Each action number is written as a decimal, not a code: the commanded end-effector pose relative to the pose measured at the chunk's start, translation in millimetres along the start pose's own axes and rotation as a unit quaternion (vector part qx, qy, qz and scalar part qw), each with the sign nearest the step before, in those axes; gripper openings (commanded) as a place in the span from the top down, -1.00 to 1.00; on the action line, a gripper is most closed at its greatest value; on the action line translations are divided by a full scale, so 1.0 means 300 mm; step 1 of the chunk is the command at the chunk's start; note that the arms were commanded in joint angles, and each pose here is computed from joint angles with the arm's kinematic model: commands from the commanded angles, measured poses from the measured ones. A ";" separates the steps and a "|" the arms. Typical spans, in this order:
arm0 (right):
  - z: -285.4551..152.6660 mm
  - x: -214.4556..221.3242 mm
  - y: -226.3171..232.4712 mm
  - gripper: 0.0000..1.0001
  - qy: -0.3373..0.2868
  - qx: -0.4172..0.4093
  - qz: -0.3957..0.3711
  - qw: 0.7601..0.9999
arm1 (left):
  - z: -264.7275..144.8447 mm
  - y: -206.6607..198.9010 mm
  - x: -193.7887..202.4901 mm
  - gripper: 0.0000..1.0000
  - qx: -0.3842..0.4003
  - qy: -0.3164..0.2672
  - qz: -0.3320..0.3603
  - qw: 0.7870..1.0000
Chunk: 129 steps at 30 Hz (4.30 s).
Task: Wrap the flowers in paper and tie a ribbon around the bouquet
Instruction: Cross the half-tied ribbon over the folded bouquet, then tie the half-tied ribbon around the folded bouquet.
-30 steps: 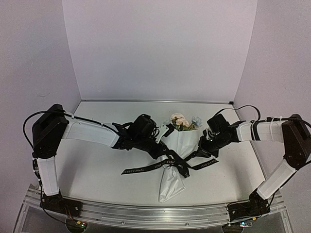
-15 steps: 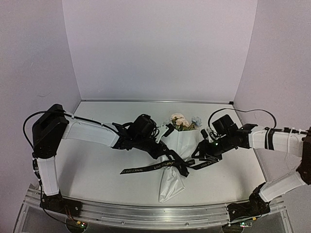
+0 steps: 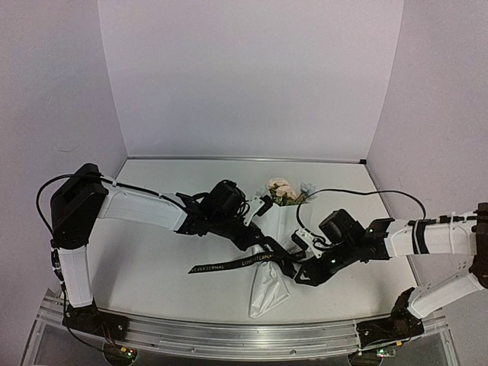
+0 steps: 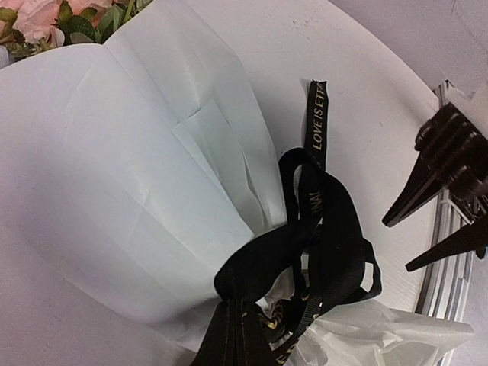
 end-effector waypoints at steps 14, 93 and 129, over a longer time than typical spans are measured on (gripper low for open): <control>0.098 -0.078 0.001 0.12 -0.058 0.081 -0.123 0.987 | -0.022 -0.008 -0.055 1.00 0.007 -0.020 0.006 1.000; -0.038 -0.101 0.027 1.00 0.131 0.171 0.081 0.973 | -0.104 0.005 -0.080 0.98 0.045 -0.083 -0.015 0.995; -0.027 -0.130 0.034 1.00 0.145 0.171 0.098 0.970 | -0.091 -0.026 0.152 -0.04 0.096 -0.055 -0.465 0.878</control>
Point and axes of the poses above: each gripper's point midway between its finger pads, its own z axis out along the fingers, its own y axis along the line the jaws close on, x = y × z, the point moved 7 cm from there along -z, back along the fingers, and after that the axes turned 3 degrees about z, right-handed, at the moved point
